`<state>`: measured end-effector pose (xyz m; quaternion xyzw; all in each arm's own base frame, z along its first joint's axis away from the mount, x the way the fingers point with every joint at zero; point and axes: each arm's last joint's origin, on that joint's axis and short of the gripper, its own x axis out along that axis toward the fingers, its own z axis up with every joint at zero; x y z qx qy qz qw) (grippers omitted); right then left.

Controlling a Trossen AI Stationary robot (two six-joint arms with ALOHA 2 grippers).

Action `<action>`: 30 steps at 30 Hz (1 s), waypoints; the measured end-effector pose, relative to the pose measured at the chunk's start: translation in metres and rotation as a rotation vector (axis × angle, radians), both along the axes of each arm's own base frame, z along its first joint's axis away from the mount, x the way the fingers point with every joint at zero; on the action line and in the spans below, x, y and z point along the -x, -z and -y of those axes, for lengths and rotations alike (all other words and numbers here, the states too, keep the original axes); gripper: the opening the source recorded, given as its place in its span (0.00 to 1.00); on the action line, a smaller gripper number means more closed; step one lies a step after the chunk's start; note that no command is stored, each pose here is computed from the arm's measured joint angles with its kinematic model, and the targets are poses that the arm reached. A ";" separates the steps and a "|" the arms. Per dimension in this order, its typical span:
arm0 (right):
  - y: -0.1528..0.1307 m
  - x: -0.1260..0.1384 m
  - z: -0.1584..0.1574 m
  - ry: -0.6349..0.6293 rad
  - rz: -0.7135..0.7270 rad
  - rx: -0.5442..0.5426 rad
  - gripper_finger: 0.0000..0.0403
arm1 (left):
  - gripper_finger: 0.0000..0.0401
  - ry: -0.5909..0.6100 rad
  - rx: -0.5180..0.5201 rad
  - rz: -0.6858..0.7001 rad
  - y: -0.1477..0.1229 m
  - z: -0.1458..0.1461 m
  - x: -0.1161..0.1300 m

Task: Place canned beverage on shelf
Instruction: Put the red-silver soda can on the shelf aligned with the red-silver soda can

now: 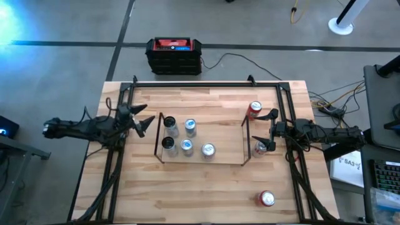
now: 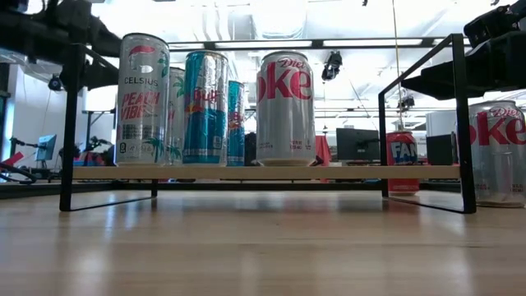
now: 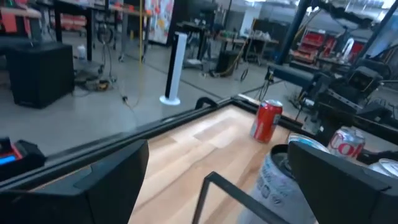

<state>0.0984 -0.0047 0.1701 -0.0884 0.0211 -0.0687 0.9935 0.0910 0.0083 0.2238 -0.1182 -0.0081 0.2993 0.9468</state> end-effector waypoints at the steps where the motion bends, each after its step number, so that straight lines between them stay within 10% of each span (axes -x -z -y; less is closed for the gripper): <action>1: 0.000 0.000 0.000 0.000 0.000 0.000 0.99 | 0.92 0.000 -0.012 0.004 0.003 0.000 0.002; 30: 0.000 0.000 0.000 0.000 0.000 0.000 0.99 | 0.92 0.006 -0.058 0.020 0.011 -0.002 0.014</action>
